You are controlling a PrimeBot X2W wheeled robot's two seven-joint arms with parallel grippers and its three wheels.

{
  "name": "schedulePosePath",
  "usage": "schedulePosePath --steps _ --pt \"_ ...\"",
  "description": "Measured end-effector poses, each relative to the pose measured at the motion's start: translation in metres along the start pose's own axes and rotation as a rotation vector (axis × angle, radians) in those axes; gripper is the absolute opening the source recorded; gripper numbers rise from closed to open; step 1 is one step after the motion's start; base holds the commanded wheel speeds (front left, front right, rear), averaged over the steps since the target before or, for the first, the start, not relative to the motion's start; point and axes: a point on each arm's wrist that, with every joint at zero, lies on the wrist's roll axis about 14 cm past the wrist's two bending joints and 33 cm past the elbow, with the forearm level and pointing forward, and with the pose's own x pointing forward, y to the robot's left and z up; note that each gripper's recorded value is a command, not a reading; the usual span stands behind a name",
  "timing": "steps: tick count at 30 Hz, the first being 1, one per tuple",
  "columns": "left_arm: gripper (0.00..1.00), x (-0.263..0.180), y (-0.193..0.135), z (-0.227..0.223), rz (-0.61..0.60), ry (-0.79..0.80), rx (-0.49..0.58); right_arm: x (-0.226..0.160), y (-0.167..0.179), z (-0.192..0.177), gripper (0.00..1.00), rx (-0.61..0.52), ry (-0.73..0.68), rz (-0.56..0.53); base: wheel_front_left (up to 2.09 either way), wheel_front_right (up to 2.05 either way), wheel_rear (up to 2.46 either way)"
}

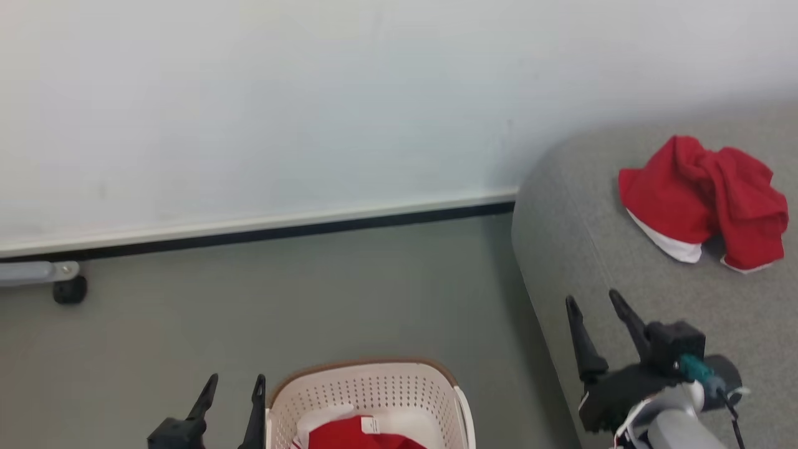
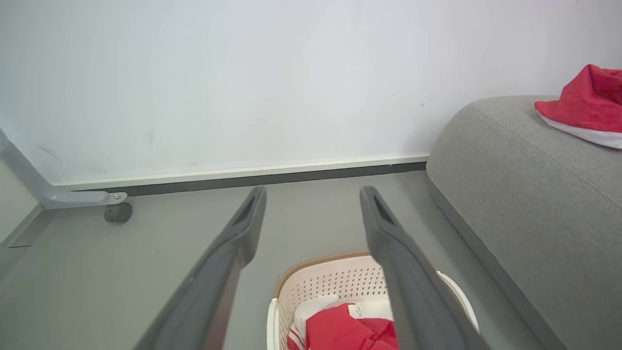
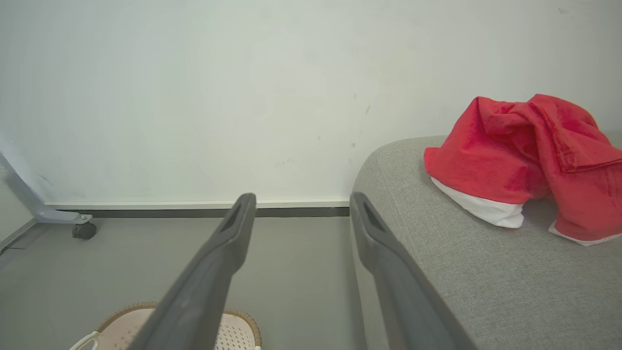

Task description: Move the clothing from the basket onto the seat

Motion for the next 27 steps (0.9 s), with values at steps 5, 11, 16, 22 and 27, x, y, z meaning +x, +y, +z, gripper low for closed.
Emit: schedulePosePath --steps 5,11,16,22,27 --pt "1.0 -0.02 0.013 0.011 0.044 -0.044 -0.002 -0.017 0.012 0.008 1.0 -0.011 -0.039 0.02 0.0 0.0 0.0" --pt "1.0 -0.043 0.028 0.014 0.092 -0.071 -0.001 -0.035 0.02 0.009 1.0 0.004 -0.062 0.027 0.0 0.0 0.0" --pt "1.0 -0.054 0.037 0.017 0.129 -0.089 -0.005 -0.047 0.023 0.011 1.0 0.009 -0.078 0.029 0.0 0.0 0.0" --pt "1.0 -0.059 0.045 0.02 0.154 -0.101 0.002 -0.053 0.022 0.018 1.0 0.019 -0.105 0.017 0.0 0.0 0.0" --pt "1.0 -0.06 0.047 0.026 0.158 -0.121 0.007 -0.062 0.021 0.014 1.0 0.031 -0.101 0.005 0.0 0.0 0.0"
